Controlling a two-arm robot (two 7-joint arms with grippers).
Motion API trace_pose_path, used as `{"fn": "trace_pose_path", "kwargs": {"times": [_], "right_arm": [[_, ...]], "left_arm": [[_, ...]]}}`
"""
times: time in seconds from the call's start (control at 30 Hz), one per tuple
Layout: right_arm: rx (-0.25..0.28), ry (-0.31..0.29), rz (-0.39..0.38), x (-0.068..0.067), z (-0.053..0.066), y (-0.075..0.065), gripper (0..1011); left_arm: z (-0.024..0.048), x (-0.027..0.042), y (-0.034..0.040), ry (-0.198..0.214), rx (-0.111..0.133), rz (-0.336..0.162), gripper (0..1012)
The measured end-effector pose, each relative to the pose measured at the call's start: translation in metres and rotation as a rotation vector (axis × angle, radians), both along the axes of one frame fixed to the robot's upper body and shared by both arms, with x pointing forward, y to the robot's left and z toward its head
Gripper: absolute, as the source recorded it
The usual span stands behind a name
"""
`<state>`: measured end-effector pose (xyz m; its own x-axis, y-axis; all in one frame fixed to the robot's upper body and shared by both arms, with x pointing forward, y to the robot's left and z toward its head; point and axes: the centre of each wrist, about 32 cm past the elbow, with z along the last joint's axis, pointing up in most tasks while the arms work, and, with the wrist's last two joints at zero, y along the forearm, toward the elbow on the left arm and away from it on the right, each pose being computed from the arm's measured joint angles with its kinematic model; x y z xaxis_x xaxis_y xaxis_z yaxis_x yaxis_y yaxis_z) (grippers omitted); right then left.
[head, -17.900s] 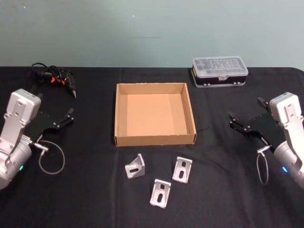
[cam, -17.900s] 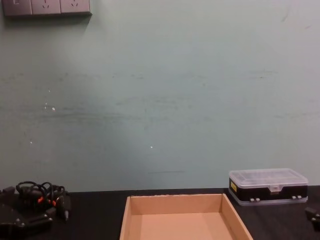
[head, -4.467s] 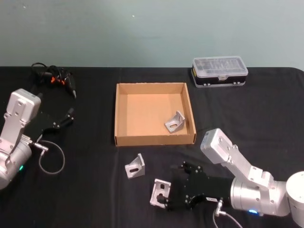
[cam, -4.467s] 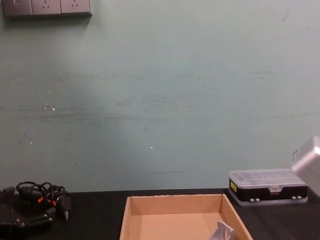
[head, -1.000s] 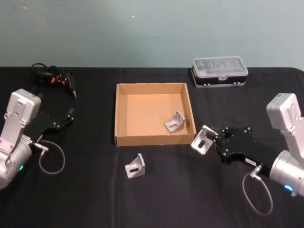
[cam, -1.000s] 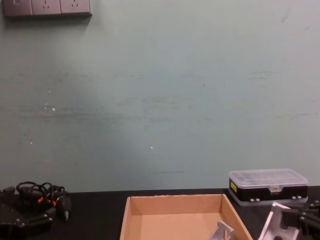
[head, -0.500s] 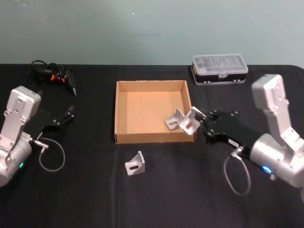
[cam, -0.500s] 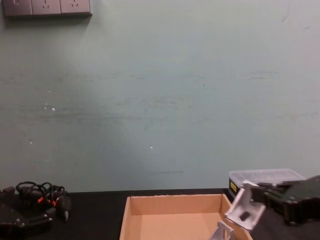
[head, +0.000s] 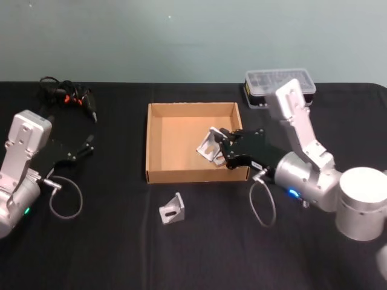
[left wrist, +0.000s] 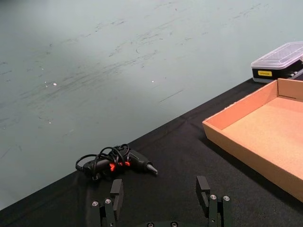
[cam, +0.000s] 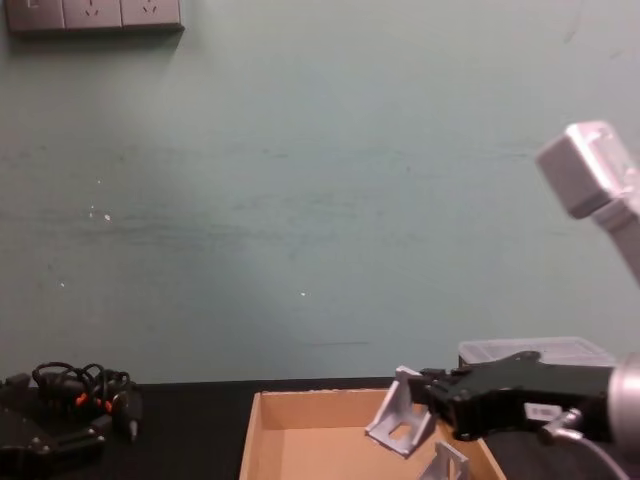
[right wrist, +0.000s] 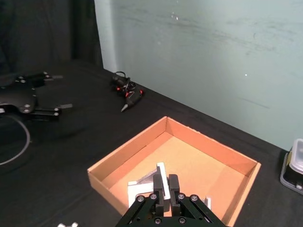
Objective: Use one hand to pick up the angle iron from the table and place it into the box.
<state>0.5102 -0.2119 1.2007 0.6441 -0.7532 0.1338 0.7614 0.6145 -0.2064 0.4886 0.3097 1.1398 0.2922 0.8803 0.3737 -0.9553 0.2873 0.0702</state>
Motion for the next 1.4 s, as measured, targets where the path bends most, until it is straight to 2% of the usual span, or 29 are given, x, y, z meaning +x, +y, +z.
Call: {"fn": "trace_pose_path", "kwargs": {"times": [0.03, 0.27, 0.57, 0.93, 1.4], "right_arm": [[0.0, 0.0, 0.0, 0.0, 0.0, 0.0, 80], [-0.022, 0.027, -0.025, 0.022, -0.008, 0.018, 80], [-0.049, 0.055, -0.048, 0.037, -0.017, 0.034, 80], [-0.068, 0.079, -0.074, 0.04, -0.023, 0.033, 80], [-0.092, 0.119, -0.08, 0.037, -0.031, 0.032, 80]], "left_arm": [[0.0, 0.0, 0.0, 0.0, 0.0, 0.0, 1011], [0.0, 0.0, 0.0, 0.0, 0.0, 0.0, 1011], [0.0, 0.0, 0.0, 0.0, 0.0, 0.0, 1011], [0.0, 0.0, 0.0, 0.0, 0.0, 0.0, 1011], [0.0, 0.0, 0.0, 0.0, 0.0, 0.0, 1011]]}}
